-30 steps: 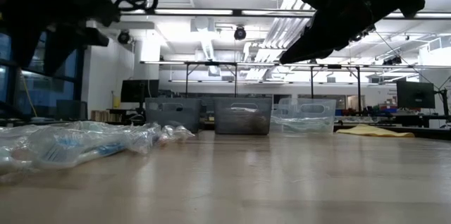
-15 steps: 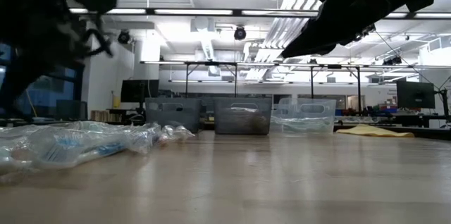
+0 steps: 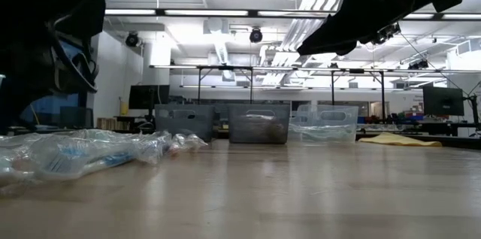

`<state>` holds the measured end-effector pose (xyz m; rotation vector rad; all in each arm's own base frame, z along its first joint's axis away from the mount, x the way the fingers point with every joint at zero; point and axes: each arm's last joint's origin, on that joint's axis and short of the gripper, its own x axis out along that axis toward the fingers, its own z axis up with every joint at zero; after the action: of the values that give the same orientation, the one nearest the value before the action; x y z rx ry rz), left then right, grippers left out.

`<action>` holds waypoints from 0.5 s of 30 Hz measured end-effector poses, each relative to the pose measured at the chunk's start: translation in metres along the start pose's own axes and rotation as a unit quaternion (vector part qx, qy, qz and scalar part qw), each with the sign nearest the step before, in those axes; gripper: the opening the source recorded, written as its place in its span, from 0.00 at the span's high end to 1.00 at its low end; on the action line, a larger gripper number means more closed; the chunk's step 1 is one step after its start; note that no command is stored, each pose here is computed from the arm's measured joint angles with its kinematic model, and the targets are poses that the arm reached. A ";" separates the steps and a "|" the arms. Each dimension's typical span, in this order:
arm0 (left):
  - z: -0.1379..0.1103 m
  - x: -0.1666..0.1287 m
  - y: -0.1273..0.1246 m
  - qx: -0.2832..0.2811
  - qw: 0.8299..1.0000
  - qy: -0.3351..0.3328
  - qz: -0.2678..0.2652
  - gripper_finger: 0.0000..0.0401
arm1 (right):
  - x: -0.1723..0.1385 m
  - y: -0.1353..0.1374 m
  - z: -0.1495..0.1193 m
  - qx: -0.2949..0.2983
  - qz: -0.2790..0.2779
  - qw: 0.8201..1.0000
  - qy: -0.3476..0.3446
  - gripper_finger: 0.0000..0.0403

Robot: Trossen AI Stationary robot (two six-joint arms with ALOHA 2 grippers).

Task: Pick & Place Toothbrushes
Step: Put the orange toothbrush into the right black bin

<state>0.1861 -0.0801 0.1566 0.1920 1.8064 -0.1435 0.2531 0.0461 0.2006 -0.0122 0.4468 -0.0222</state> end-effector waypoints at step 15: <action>0.004 0.007 -0.001 -0.014 0.999 -0.029 -0.010 0.63 | 0.000 0.000 0.001 0.003 0.000 1.000 -0.004 0.64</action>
<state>0.1881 -0.0811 0.1489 0.1497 1.7523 -0.1368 0.2535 0.0461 0.2013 -0.0065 0.4390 -0.0231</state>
